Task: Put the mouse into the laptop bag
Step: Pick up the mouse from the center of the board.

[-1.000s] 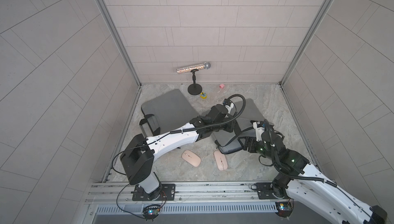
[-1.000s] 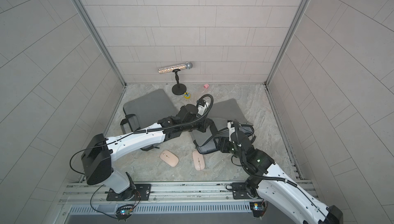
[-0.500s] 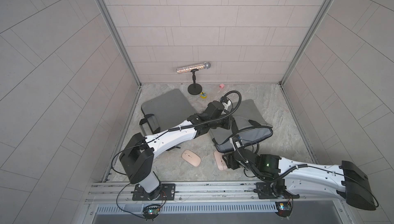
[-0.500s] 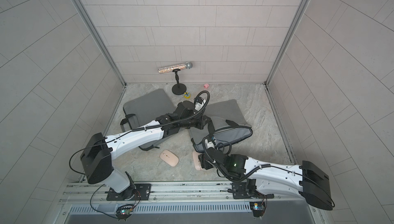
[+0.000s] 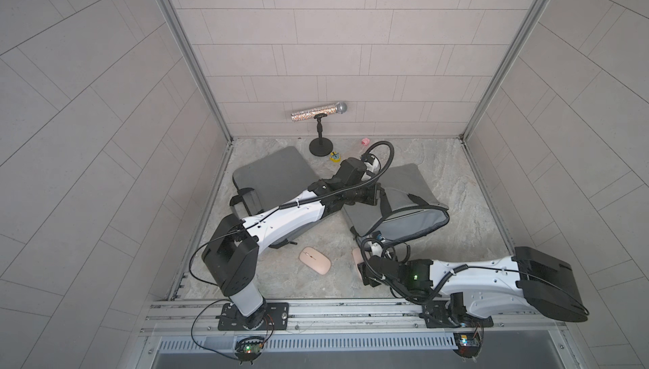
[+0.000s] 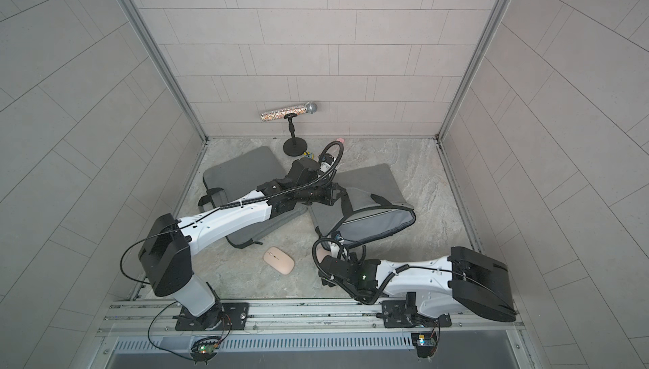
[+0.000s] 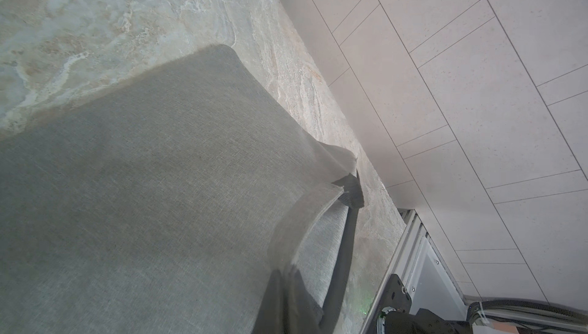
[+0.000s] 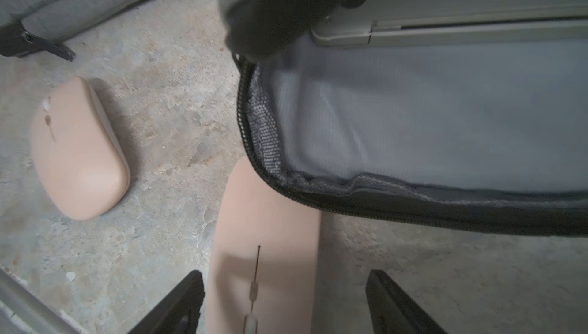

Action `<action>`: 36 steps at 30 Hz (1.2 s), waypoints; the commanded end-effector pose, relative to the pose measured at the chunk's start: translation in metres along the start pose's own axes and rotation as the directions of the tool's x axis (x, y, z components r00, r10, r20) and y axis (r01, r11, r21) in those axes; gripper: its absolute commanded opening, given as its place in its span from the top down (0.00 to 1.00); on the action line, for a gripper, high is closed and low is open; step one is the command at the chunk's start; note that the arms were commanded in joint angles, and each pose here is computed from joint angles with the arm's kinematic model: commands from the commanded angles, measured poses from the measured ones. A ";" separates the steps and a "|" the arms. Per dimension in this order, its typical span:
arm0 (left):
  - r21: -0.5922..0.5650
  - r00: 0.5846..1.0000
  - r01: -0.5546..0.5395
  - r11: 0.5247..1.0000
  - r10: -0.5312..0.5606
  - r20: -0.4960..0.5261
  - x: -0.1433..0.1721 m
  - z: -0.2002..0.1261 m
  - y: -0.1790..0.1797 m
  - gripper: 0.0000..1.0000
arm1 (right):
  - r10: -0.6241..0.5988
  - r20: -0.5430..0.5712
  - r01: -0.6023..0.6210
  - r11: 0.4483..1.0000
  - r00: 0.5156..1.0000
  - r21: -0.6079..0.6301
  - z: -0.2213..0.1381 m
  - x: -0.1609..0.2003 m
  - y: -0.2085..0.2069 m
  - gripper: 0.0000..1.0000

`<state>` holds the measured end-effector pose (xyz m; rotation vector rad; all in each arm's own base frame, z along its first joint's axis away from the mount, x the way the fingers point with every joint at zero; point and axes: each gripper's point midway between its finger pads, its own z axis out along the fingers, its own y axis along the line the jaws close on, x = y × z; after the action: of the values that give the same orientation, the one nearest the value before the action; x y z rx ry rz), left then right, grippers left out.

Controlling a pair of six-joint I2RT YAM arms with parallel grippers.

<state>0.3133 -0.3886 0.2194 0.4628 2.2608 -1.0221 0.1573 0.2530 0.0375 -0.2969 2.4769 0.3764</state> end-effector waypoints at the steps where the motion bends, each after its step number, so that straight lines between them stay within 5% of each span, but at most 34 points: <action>1: 0.005 0.998 -0.008 1.000 0.008 0.065 -0.025 -0.007 -0.003 1.00 | 0.008 0.020 -0.009 1.000 1.000 0.030 0.007 -0.007 0.007 0.17; 17: 0.014 0.997 -0.003 1.000 0.002 0.071 -0.025 -0.012 -0.005 1.00 | -0.058 -0.036 0.062 0.987 0.998 0.147 0.034 0.001 0.010 0.23; 23: 0.016 0.998 0.004 1.000 -0.005 0.063 -0.023 -0.009 -0.003 1.00 | -0.060 -0.036 0.065 0.985 0.998 0.162 0.031 -0.002 0.008 0.39; 32: 0.025 0.997 -0.002 1.000 0.000 0.076 -0.027 -0.017 -0.009 1.00 | -0.010 0.063 0.001 0.988 0.998 0.154 -0.011 -0.031 -0.016 0.43; 36: 0.034 0.996 -0.006 0.999 0.003 0.090 -0.029 -0.025 -0.012 1.00 | 0.067 0.142 -0.093 0.979 0.988 0.180 -0.036 -0.041 -0.065 0.43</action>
<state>0.3108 -0.3885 0.2213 0.4638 2.2661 -1.0428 0.1802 0.2260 0.0696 -0.1823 2.4147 0.2861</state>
